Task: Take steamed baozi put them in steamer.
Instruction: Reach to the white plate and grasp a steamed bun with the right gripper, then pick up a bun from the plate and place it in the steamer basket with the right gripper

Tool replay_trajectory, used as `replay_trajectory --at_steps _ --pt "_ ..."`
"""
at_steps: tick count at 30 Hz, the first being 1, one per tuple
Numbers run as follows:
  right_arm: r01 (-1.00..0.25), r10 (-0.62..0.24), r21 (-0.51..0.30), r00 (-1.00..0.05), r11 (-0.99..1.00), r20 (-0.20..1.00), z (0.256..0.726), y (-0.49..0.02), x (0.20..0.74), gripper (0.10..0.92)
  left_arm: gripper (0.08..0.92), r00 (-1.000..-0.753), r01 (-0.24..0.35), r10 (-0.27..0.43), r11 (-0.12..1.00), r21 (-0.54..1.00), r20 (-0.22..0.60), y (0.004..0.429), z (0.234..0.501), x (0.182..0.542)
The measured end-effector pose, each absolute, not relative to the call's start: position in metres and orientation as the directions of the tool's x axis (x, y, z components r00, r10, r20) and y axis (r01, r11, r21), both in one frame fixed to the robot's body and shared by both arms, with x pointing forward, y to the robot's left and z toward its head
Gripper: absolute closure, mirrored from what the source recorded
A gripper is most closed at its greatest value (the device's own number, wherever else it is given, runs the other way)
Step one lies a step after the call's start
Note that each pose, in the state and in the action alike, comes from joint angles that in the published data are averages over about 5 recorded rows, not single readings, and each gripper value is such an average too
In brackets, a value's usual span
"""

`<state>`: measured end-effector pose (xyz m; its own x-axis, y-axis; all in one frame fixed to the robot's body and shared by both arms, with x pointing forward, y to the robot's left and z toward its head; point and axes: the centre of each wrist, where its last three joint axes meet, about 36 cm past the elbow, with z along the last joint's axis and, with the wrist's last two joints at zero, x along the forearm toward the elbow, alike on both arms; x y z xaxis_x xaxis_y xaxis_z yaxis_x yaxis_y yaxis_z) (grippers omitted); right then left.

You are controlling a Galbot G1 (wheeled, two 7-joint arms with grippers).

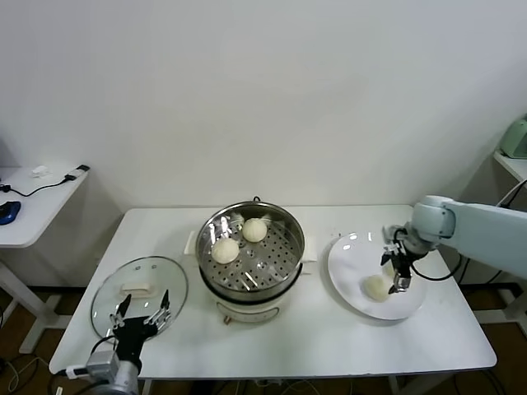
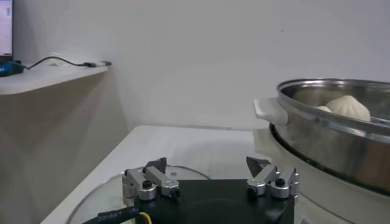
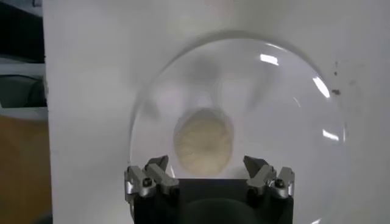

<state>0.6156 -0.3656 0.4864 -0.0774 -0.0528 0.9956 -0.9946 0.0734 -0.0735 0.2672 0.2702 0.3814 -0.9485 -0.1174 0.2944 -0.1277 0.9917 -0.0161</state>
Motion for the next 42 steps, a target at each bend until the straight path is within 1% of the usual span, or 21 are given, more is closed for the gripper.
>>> replay_trajectory --at_steps 8,11,14,16,22,27,32,37,40,42 --pt "-0.995 -0.050 -0.063 -0.067 0.077 0.996 0.459 -0.357 0.620 0.205 0.177 -0.948 -0.130 -0.119 0.991 -0.018 0.296 0.270 0.381 0.267" --pt "-0.995 -0.050 -0.063 -0.067 0.079 0.996 0.453 -0.355 0.621 0.256 0.177 -0.948 -0.131 -0.119 0.991 -0.019 0.297 0.270 0.381 0.267" --pt "-0.995 -0.049 -0.061 -0.065 0.078 0.997 0.452 -0.355 0.621 0.328 0.177 -0.947 -0.131 -0.119 0.991 -0.019 0.298 0.270 0.381 0.266" --pt "-0.995 -0.048 -0.059 -0.063 0.076 0.997 0.453 -0.355 0.621 0.351 0.177 -0.947 -0.131 -0.119 0.991 -0.019 0.298 0.270 0.382 0.265" --pt "-0.996 -0.052 -0.066 -0.068 0.055 0.996 0.476 -0.354 0.625 0.360 0.177 -0.948 -0.125 -0.114 0.992 -0.020 0.296 0.267 0.384 0.263" --pt "-0.995 -0.067 -0.096 -0.096 0.002 0.993 0.523 -0.340 0.639 0.361 0.177 -0.950 -0.116 -0.105 0.993 -0.022 0.294 0.264 0.385 0.264" --pt "-0.981 -0.094 -0.161 -0.151 -0.109 0.984 0.600 -0.305 0.658 0.361 0.177 -0.952 -0.108 -0.098 0.994 -0.021 0.289 0.262 0.388 0.264" --pt "-0.919 -0.154 -0.244 -0.205 -0.310 0.967 0.682 -0.240 0.665 0.361 0.177 -0.954 -0.103 -0.094 0.994 -0.019 0.285 0.262 0.390 0.264" --pt "-0.844 -0.197 -0.278 -0.209 -0.459 0.958 0.717 -0.190 0.657 0.361 0.177 -0.955 -0.101 -0.091 0.995 -0.020 0.281 0.262 0.392 0.264" --pt "-0.778 -0.216 -0.288 -0.199 -0.558 0.956 0.732 -0.156 0.648 0.361 0.177 -0.956 -0.101 -0.091 0.995 -0.020 0.279 0.261 0.393 0.264"
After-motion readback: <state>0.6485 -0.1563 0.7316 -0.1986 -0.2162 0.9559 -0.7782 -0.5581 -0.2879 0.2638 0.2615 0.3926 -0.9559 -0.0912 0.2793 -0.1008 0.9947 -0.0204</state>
